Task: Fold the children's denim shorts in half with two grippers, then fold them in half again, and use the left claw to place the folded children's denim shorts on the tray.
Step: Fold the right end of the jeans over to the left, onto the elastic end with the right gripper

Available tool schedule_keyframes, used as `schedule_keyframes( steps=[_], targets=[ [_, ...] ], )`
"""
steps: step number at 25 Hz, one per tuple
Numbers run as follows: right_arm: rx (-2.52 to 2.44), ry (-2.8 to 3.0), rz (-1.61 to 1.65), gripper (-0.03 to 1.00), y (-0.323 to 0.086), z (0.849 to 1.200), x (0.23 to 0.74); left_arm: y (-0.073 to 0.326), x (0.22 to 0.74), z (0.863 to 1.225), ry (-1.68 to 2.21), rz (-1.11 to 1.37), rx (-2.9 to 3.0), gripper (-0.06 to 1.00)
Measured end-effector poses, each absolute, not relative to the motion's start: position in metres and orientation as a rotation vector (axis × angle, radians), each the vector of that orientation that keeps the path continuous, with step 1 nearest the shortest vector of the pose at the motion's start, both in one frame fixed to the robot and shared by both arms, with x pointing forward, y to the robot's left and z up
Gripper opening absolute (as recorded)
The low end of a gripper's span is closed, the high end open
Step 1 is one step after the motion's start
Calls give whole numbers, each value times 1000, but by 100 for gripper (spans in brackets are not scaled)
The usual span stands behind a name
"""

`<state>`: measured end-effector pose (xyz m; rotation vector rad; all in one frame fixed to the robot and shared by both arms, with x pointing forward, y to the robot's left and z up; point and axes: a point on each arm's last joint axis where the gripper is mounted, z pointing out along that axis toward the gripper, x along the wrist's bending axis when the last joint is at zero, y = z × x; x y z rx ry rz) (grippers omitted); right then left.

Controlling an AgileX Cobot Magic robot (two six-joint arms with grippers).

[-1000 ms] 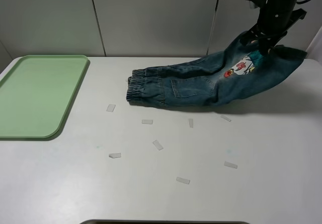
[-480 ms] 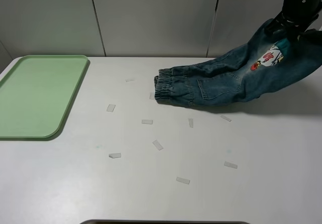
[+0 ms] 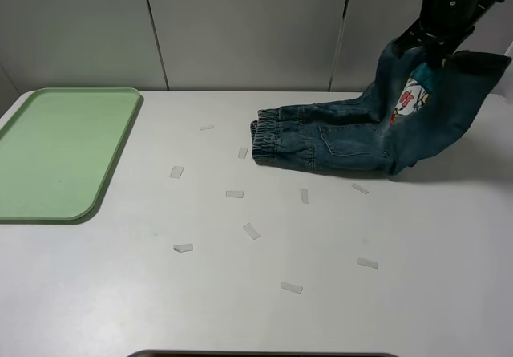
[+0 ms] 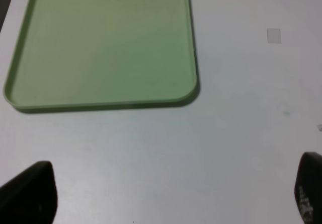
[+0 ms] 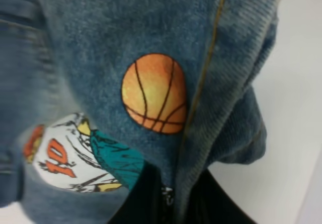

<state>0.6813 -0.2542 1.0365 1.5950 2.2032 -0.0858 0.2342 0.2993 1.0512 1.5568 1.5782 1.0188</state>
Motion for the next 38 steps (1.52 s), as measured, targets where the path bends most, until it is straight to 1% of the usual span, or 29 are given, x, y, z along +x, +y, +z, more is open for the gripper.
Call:
schedule_keyframes(
  steps=[7, 8, 12, 21, 26, 31, 32, 33, 34, 35, 36, 37, 38],
  targets=[
    [1548, 2251, -8, 4, -195, 1036, 671, 299, 234, 1051, 1578, 1019, 1557, 93],
    [1558, 2247, 15, 4, -180, 1036, 667, 299, 234, 1051, 1578, 1019, 1557, 93],
    [1601, 2243, 86, 4, -151, 1035, 659, 299, 234, 1051, 1578, 1019, 1557, 93],
    [1615, 2288, 184, 4, -77, 998, 643, 299, 234, 1051, 1578, 1019, 1557, 93],
    [1614, 2300, 228, 4, -54, 982, 638, 299, 234, 1051, 1578, 1019, 1557, 93],
    [1633, 2317, 251, 4, -44, 965, 639, 299, 234, 1051, 1578, 1019, 1557, 93],
    [1632, 2315, 266, 7, -43, 966, 640, 299, 234, 1051, 1578, 1019, 1557, 93],
    [1634, 2312, 290, 15, -42, 966, 640, 299, 234, 1051, 1578, 1019, 1557, 93],
    [1646, 2309, 324, 25, -40, 968, 641, 299, 234, 1051, 1578, 1019, 1557, 93],
    [1664, 2304, 371, 42, -37, 971, 642, 299, 234, 1051, 1578, 1019, 1557, 93],
    [1680, 2302, 404, 53, -34, 973, 643, 299, 234, 1051, 1578, 1019, 1557, 93],
    [1697, 2304, 428, 60, -33, 974, 642, 299, 234, 1051, 1578, 1019, 1557, 93],
    [1712, 2307, 444, 63, -31, 974, 642, 299, 234, 1051, 1578, 1019, 1557, 93]
  ],
)
